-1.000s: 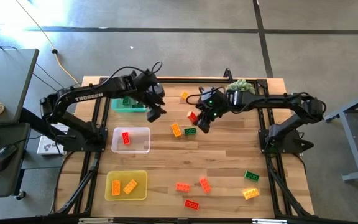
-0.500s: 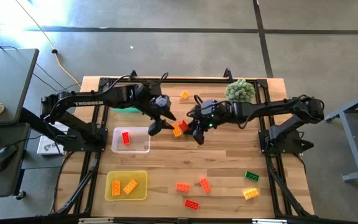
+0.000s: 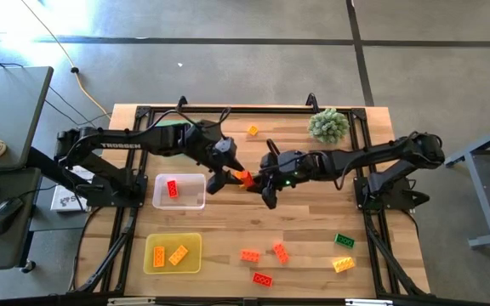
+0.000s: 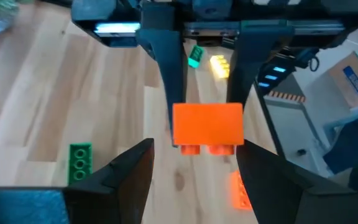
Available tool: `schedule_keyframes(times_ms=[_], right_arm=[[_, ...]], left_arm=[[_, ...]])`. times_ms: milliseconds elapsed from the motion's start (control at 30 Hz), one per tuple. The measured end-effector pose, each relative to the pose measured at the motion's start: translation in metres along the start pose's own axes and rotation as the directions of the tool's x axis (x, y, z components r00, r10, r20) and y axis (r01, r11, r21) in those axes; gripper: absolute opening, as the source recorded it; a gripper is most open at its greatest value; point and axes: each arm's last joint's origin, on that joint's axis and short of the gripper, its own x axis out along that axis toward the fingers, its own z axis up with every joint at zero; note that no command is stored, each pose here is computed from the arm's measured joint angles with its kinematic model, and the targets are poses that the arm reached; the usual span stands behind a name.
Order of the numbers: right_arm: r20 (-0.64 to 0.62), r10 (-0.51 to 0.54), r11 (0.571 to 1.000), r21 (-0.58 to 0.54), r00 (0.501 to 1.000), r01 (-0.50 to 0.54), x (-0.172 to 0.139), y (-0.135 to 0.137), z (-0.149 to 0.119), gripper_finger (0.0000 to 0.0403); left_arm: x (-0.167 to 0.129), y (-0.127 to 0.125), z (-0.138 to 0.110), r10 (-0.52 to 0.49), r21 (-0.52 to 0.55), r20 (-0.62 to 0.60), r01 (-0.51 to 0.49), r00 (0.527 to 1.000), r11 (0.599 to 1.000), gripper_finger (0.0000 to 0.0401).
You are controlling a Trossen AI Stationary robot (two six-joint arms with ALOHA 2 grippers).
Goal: Sort & place blocks by color
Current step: Put the orange game piece into the white bin
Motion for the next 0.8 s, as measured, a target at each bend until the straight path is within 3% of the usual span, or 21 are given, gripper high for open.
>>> schedule_keyframes(times_ms=[233,467,800], right_arm=[[0.03,0.01,1.0,0.013,1.0,-0.01,0.0,0.009,-0.002,0.0101],[0.081,0.006,1.0,0.016,0.997,-0.007,-0.001,0.014,0.0,0.0101],[0.076,0.025,1.0,0.002,0.997,-0.025,-0.001,0.014,0.0,0.0101]], left_arm=[[0.005,-0.016,0.003,-0.045,0.045,0.038,0.043,0.998,0.998,0.0216],[0.006,-0.02,0.004,-0.007,0.039,0.069,0.004,0.998,0.999,0.0209],[0.006,-0.021,0.006,-0.018,0.079,0.086,0.011,0.996,0.997,0.0113]])
